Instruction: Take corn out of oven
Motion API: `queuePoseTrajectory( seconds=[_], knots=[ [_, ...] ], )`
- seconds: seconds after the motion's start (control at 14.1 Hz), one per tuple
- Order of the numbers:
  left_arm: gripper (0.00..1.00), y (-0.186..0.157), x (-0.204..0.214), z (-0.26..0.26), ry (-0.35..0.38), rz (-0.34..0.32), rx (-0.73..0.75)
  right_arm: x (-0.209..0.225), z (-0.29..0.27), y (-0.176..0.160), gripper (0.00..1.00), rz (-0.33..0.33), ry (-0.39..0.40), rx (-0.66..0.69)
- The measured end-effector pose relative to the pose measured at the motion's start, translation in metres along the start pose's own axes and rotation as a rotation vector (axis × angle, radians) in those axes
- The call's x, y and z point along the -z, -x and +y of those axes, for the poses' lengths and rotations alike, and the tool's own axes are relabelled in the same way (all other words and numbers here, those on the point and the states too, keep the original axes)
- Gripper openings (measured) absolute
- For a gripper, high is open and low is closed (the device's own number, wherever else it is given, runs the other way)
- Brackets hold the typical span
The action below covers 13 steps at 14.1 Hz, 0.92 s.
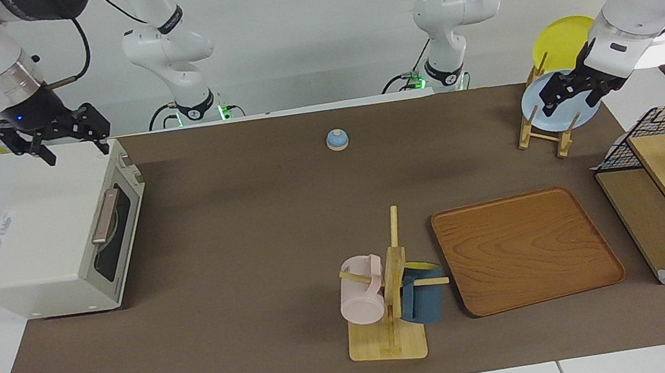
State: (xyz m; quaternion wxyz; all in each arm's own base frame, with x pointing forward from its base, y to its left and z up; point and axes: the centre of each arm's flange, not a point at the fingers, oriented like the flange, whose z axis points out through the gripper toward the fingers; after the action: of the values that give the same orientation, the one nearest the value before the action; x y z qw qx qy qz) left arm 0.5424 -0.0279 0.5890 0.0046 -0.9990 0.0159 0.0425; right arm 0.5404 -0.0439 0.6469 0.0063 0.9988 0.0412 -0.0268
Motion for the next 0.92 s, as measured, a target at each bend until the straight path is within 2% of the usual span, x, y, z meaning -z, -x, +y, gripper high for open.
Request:
queuePoseTrajectory(
  seconds=[0.35, 0.64, 0.71, 0.85, 0.92],
  knots=[
    [1.00, 0.016, 0.030, 0.002, 0.000, 0.055, -0.003, -0.004, 0.004, -0.001, 1.00, -0.011, -0.002, -0.018],
    [1.00, 0.020, 0.036, 0.001, 0.000, 0.064, -0.003, -0.010, 0.005, -0.004, 1.00, -0.010, -0.001, -0.025],
    [1.00, 0.020, 0.036, 0.001, 0.000, 0.064, -0.002, -0.017, 0.006, -0.006, 0.94, 0.002, 0.000, -0.025],
    [1.00, 0.020, 0.036, 0.000, 0.001, 0.064, 0.000, -0.044, 0.006, -0.009, 0.90, 0.018, 0.002, -0.019],
    [1.00, 0.020, 0.036, 0.000, 0.001, 0.064, 0.000, -0.060, 0.006, -0.007, 0.80, 0.009, 0.003, -0.018]
  ],
)
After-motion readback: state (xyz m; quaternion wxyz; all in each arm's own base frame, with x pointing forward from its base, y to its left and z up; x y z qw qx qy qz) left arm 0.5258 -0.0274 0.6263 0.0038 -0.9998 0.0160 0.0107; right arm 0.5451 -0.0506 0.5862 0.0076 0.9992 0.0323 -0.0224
